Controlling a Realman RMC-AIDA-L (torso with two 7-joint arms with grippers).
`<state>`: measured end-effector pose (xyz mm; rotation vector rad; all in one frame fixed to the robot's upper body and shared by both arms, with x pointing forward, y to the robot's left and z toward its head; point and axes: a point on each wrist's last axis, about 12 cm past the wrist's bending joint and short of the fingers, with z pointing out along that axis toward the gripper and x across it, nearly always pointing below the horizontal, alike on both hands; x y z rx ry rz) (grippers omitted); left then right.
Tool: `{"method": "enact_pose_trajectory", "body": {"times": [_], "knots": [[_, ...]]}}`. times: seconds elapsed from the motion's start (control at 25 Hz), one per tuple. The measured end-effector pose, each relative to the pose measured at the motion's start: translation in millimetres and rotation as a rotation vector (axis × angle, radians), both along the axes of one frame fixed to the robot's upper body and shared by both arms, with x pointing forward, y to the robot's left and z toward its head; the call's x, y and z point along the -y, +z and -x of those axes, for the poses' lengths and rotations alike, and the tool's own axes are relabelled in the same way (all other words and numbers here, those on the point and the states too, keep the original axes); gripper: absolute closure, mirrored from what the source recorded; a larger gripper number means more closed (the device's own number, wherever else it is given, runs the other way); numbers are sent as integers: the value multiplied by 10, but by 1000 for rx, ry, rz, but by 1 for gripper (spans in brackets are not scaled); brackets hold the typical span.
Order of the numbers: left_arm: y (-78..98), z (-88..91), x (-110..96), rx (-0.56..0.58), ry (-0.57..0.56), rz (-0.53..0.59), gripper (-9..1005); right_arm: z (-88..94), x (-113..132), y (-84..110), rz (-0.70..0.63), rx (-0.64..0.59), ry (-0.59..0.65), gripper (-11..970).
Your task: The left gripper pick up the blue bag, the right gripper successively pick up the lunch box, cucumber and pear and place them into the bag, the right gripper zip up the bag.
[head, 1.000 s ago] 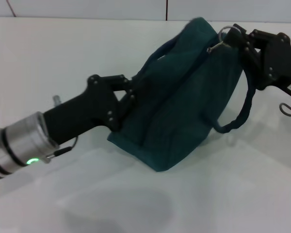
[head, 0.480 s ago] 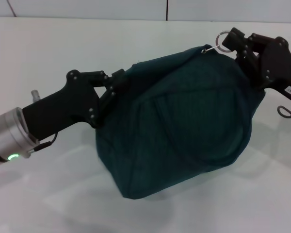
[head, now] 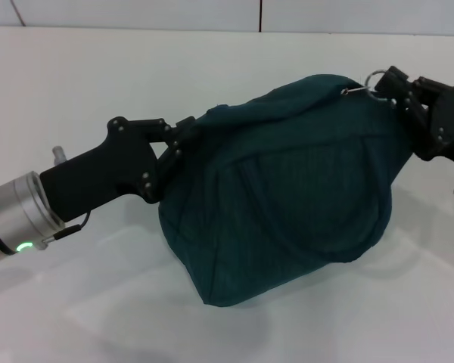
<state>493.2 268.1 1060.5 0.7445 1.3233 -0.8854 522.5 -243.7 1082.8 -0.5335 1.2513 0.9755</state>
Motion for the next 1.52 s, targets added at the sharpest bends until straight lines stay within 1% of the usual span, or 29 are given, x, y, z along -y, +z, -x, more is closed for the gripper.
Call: {"method": "enact_pose_trajectory", "body": {"times": [0.12, 0.32, 0.6, 1.08, 1.52], "knots": [[0, -3, 11, 0, -1, 1, 939, 10, 26, -2, -8, -1, -12, 944], [-4, -29, 81, 1, -7, 0, 941, -12, -10, 13, -3, 4, 4, 944], [0, -23, 7, -1, 5, -8, 932, 6, 91, -16, -6, -4, -49, 944], [10, -32, -44, 6, 29, -9, 917, 50, 263, -109, 1, -49, -138, 944], [21, -49, -96, 11, 66, -1, 903, 84, 338, -214, 31, -104, -180, 944]]}}
